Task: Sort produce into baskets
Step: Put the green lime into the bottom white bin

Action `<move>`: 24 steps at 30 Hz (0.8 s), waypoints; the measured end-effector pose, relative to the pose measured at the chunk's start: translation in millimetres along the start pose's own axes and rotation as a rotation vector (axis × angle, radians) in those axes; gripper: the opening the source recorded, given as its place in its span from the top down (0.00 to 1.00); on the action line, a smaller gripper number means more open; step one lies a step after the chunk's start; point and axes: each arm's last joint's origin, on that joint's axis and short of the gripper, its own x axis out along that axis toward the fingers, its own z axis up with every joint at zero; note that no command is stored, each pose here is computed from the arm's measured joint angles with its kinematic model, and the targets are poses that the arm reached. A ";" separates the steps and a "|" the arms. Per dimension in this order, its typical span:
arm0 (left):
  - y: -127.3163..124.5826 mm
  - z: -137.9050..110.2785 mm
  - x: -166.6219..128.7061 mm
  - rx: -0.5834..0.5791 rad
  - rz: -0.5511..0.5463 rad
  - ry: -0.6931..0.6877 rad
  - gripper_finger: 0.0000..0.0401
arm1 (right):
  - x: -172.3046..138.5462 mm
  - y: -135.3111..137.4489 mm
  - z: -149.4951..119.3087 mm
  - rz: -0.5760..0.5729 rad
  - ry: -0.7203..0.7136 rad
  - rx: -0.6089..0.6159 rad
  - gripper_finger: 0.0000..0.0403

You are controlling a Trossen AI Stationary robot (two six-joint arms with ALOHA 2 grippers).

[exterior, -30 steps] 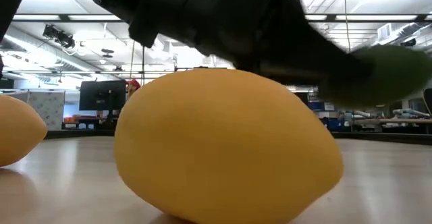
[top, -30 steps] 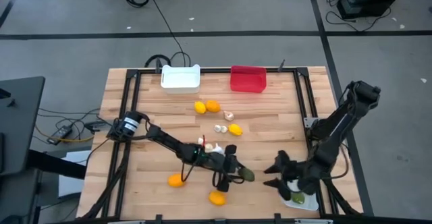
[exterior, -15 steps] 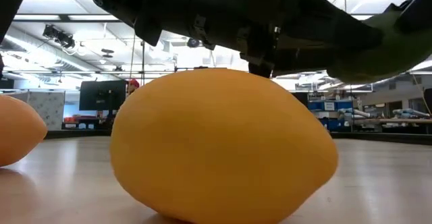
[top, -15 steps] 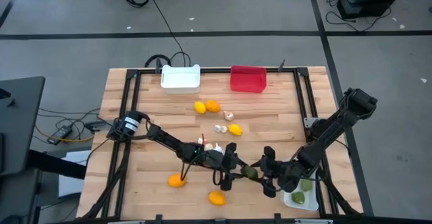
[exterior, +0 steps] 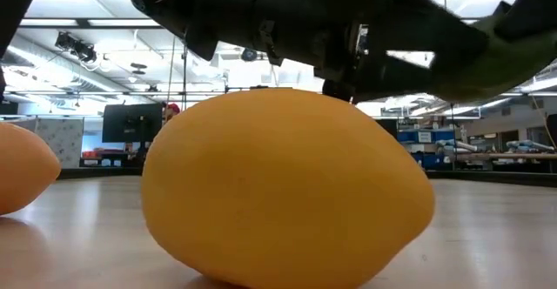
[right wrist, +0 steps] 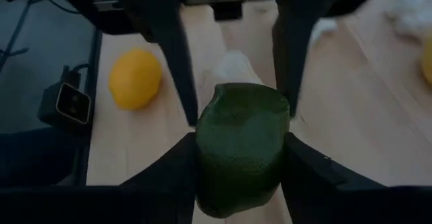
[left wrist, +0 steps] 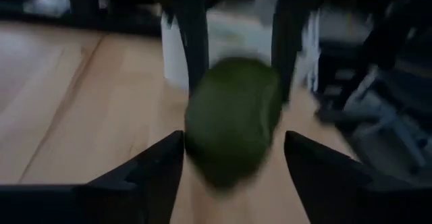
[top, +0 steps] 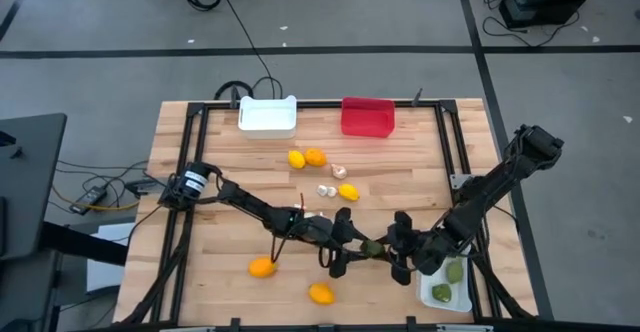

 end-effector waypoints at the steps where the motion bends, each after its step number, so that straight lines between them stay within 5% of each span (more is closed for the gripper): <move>1: 1.1 0.4 -2.3 0.008 0.008 0.035 0.32 | -4.2 -2.3 0.3 0.006 0.032 0.015 0.57; 8: 5.3 13.7 -40.4 0.071 0.181 0.348 0.25 | -46.0 -2.1 -5.5 0.236 0.397 0.236 0.57; 16: 0.9 16.5 -59.8 0.113 0.274 0.457 0.27 | -85.1 10.3 -24.7 0.351 0.676 0.426 0.50; 20: 2.7 9.7 -64.6 0.107 0.301 0.539 0.29 | -95.2 12.3 -38.7 0.316 0.768 0.432 0.49; 24: 4.5 5.9 -67.7 0.102 0.336 0.580 0.30 | -97.9 1.6 -49.1 0.152 0.808 0.439 0.49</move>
